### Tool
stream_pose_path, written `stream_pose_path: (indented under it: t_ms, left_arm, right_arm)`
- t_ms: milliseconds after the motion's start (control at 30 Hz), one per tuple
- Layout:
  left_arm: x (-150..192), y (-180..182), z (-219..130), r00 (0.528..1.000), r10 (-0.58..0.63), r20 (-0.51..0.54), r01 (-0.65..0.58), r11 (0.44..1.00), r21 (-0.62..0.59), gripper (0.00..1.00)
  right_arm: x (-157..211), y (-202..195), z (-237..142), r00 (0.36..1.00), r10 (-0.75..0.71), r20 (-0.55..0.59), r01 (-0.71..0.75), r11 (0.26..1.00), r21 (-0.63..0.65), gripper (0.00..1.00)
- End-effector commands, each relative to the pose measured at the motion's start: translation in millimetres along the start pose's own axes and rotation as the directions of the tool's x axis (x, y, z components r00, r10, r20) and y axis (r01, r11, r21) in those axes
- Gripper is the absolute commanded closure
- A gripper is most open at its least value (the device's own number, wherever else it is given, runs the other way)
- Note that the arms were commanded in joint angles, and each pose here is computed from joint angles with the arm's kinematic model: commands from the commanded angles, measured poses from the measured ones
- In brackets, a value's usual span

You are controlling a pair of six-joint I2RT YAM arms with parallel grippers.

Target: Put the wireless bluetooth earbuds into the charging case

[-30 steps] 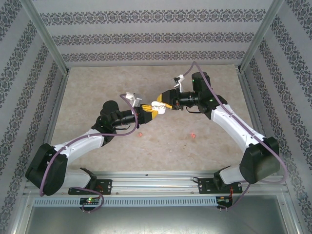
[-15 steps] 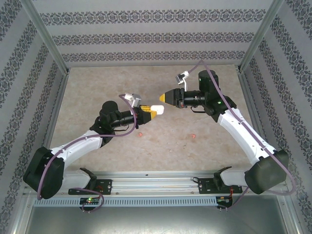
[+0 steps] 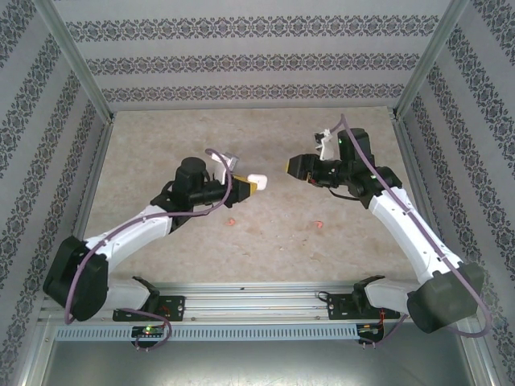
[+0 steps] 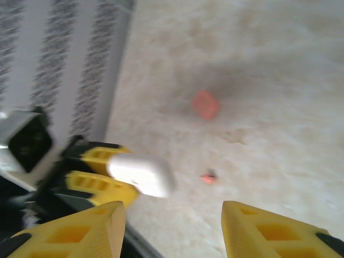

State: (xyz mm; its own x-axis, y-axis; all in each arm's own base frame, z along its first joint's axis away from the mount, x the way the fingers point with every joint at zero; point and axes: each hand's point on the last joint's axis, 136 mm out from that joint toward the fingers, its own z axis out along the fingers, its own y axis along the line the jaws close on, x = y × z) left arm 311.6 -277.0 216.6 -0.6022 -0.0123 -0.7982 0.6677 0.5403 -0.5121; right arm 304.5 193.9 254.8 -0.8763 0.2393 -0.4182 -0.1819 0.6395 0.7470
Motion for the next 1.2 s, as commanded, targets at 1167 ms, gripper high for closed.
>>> stream_pose_path:
  t_ms: [1167]
  left_arm:
    - [31.3,180.7,144.6,0.973,-0.093,-0.212,0.006,0.925,-0.380,0.60]
  right_arm:
    - [81.0,-115.7,18.9,0.950,0.295,-0.099,-0.259,0.926,0.276,0.49]
